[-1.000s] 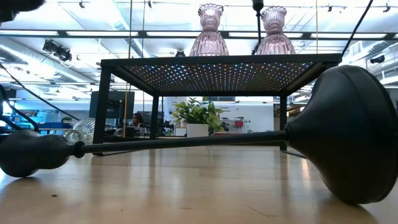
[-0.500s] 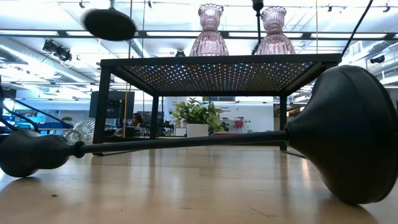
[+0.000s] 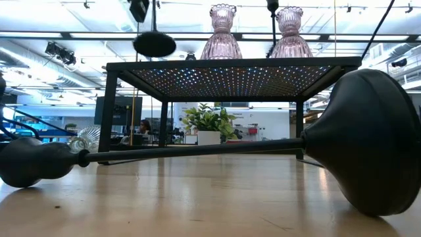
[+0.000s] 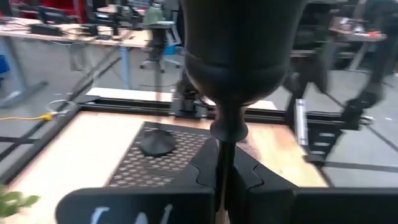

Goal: Pick & Place candle stick holders
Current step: Align the bottom black candle holder with the pink glass candle holder on the shelf

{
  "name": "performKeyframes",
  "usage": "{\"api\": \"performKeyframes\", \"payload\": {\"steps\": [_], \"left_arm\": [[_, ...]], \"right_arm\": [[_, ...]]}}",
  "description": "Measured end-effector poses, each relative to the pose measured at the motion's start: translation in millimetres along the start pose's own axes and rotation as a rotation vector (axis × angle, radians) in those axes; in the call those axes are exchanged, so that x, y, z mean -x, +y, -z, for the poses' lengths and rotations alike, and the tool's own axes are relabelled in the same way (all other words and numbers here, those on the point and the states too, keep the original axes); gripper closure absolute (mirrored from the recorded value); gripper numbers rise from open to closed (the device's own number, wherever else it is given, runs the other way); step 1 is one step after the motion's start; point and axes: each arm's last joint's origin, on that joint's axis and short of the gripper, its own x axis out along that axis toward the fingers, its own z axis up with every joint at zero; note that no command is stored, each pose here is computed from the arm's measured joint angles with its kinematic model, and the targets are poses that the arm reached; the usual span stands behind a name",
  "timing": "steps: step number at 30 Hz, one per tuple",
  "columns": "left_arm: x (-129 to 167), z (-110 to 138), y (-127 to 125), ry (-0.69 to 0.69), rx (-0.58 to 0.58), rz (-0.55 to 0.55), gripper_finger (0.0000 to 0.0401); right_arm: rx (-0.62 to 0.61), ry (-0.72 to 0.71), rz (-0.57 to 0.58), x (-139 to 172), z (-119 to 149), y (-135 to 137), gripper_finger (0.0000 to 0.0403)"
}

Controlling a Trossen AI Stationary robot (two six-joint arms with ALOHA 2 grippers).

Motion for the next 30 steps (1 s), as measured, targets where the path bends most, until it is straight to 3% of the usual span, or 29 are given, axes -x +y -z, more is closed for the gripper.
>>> {"api": "performKeyframes", "payload": {"steps": [10,15,23,30], "left_arm": [[-13,-5,40,-0.059,0.014,0.011,0.0394],[-37,-20,55,-0.041,0.027,0.023,0.0394],[-87,-36,70,0.112,-0.030,0.060,0.0394],[-117,-32,79,0.137,-0.070,0.079,0.0394]], "right_arm": [[0.000,-0.009,0.020,0,0,-1,0.0218],[0.000,-0.008,0.021,0,0,-1,0.0218],[0.008,0.004,0.025,-2,5,-1,0.0218],[0.002,0.000,0.024,-6,15,-2,0.0218]]}}
